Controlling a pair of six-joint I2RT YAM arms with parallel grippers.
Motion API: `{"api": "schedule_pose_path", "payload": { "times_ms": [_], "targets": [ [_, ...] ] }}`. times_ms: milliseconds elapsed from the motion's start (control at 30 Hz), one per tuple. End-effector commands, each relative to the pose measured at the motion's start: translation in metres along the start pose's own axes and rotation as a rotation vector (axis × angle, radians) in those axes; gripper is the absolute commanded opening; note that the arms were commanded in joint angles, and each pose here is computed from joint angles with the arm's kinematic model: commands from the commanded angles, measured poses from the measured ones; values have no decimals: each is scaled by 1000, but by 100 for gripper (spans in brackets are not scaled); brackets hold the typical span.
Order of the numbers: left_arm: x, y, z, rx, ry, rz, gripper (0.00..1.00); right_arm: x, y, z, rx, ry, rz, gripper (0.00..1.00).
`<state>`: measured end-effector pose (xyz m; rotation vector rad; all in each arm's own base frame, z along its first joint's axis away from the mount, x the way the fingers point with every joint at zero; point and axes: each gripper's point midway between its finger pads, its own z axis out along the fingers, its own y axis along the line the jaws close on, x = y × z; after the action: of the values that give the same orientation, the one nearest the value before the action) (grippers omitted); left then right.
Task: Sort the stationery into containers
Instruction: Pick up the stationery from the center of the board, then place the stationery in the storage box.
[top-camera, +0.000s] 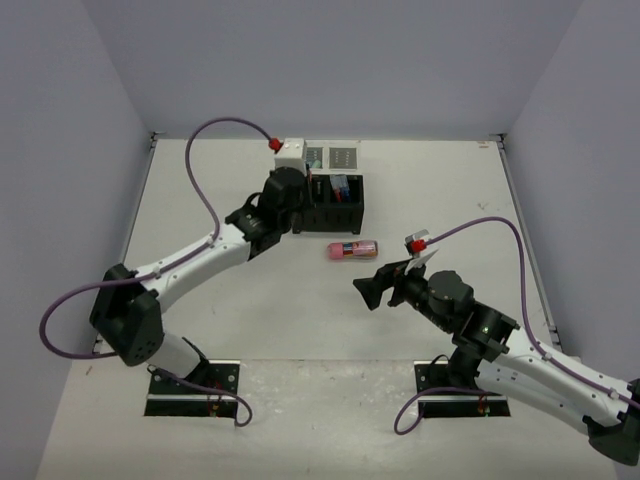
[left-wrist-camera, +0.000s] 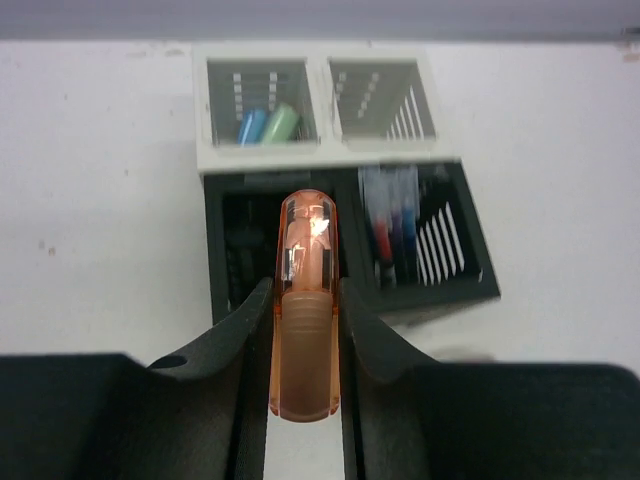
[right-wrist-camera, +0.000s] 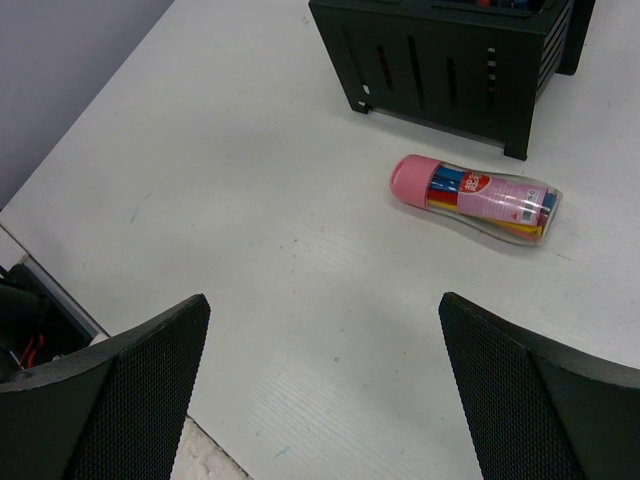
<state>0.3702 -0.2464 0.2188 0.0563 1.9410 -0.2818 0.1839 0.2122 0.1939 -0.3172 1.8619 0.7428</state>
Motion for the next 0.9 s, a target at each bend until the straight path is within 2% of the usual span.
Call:
{"api": "schedule_pose_path", "payload": {
  "times_ms": [0, 167, 400, 533, 767, 867],
  "targets": [
    [-65, 14, 51, -104, -153, -39, 0, -8, 2, 0, -13, -38, -4, 99],
    [-96, 29, 108, -135, -207, -82, 0, -9, 3, -1, -17, -45, -3, 99],
    [-108, 27, 143, -75, -291, -60, 0, -9, 4, -1, -21, -43, -5, 99],
    [-101, 30, 162, -70, -310, -40, 0, -9, 4, -1, -22, -44, -4, 99],
    [-80, 35, 195, -71, -271, -31, 0, -9, 3, -1, -16, -42, -4, 99],
    [-74, 36, 202, -72, -266, -25, 8, -8, 3, -1, -18, -41, -5, 99]
  ]
}}
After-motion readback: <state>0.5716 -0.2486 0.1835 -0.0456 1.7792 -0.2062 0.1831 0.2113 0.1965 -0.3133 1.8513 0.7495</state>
